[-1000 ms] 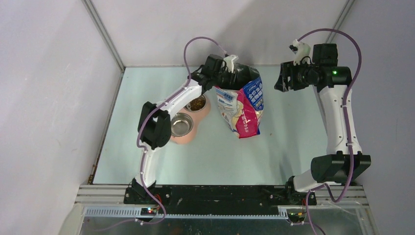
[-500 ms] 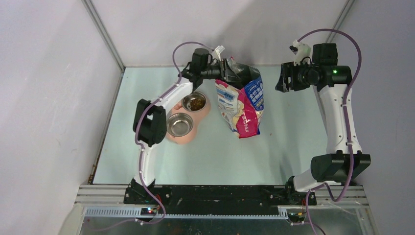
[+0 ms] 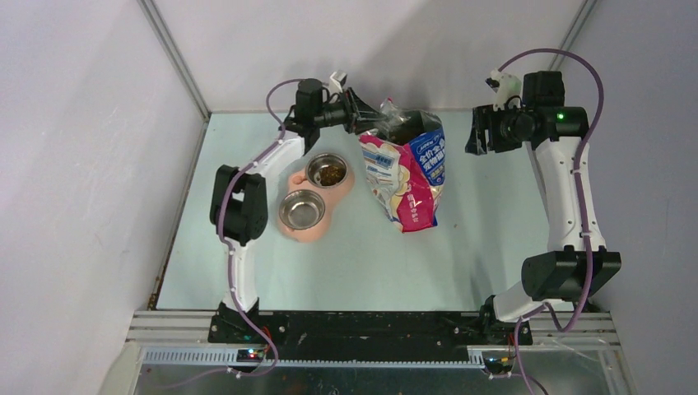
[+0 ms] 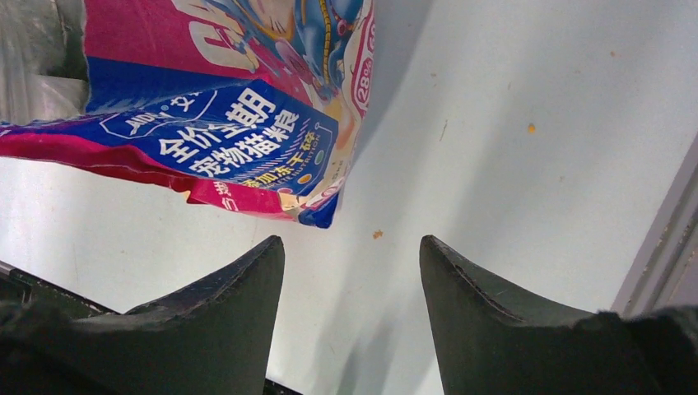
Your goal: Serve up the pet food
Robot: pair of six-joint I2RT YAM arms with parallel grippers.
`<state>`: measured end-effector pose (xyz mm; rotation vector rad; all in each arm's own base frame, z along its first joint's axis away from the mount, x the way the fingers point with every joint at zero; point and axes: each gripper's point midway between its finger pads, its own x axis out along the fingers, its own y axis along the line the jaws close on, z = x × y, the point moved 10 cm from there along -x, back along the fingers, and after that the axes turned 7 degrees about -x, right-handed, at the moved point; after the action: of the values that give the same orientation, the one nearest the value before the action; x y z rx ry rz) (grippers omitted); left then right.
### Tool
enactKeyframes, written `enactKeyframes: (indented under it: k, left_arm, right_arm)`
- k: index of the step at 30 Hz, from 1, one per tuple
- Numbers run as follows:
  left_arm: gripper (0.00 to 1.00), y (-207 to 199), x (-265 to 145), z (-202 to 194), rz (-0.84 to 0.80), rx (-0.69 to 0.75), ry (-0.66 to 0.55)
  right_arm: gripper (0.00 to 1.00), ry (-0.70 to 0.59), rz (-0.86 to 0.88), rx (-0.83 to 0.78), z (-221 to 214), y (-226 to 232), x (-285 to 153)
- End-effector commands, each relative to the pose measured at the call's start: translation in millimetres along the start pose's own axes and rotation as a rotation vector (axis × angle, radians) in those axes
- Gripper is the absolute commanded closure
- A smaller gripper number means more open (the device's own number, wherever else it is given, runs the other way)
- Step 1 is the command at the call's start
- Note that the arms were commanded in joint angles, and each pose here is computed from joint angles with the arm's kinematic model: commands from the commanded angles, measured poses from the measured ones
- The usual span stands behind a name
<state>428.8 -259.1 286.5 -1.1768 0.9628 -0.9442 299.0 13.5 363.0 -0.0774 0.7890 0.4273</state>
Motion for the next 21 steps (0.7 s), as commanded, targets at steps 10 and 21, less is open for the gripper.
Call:
enactKeyframes:
  k: [10,21]
  left_arm:
    - [1.00,-56,-55,18,-0.114,-0.121,-0.144]
    - [1.00,-4,-16,11,-0.086,-0.361,-0.102]
  right_arm:
    - [0.36,0.017,-0.074,-0.052,5,-6,-8]
    - [0.36,0.051,-0.088,-0.100,1,0,-3]
